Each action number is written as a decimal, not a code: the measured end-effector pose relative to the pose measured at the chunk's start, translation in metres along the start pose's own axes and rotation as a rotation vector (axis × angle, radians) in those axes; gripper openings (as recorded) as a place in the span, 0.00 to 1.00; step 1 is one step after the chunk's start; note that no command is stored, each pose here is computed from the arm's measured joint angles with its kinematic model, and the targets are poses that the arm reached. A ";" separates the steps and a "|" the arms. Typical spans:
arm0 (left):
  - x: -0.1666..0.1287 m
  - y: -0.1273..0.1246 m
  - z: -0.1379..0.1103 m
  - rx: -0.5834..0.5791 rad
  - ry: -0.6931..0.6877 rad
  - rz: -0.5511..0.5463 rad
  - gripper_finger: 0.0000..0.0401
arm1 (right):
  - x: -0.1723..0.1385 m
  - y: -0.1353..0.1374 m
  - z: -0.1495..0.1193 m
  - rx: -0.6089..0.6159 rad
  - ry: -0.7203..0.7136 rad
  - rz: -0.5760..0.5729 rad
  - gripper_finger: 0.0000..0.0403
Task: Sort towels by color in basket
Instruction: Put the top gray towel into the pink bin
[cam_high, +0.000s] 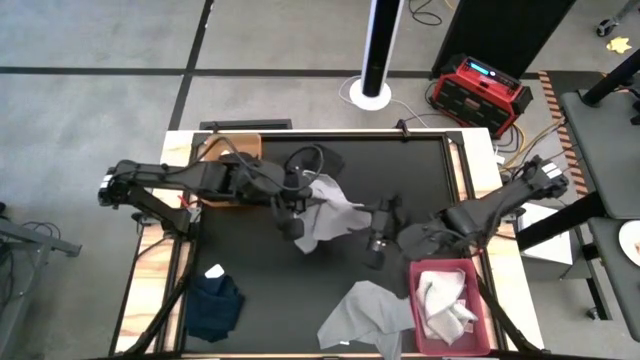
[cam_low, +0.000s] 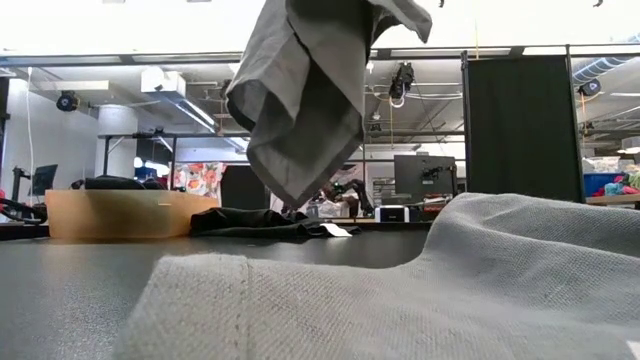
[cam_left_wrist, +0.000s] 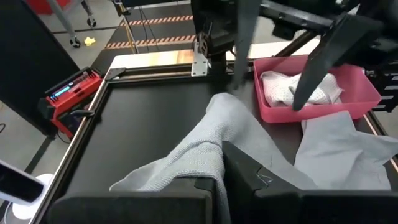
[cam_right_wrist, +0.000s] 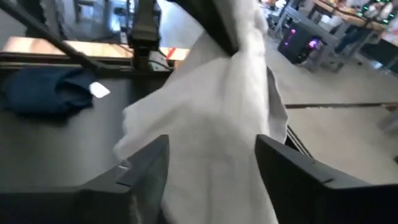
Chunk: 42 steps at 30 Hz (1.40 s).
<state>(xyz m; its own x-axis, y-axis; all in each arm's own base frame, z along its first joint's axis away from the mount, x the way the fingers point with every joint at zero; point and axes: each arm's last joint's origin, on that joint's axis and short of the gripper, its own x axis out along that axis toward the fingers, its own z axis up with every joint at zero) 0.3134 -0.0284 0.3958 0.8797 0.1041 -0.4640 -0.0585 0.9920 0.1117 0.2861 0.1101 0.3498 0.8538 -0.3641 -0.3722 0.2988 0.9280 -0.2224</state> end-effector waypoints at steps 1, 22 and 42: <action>0.000 0.000 0.000 0.000 0.001 0.000 0.00 | 0.004 0.000 0.001 0.012 -0.001 -0.008 0.60; -0.001 -0.003 0.001 0.014 -0.006 -0.034 0.00 | 0.016 -0.012 0.007 0.017 0.039 -0.063 0.02; -0.003 -0.003 0.000 0.003 0.006 -0.035 0.01 | 0.014 -0.013 0.007 0.017 0.040 -0.058 0.02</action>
<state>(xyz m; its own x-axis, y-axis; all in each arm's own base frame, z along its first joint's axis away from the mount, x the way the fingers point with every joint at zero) 0.3111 -0.0315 0.3971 0.8783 0.0702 -0.4729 -0.0266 0.9948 0.0982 0.2969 0.0932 0.3539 0.8173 -0.4198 -0.3947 0.3546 0.9064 -0.2297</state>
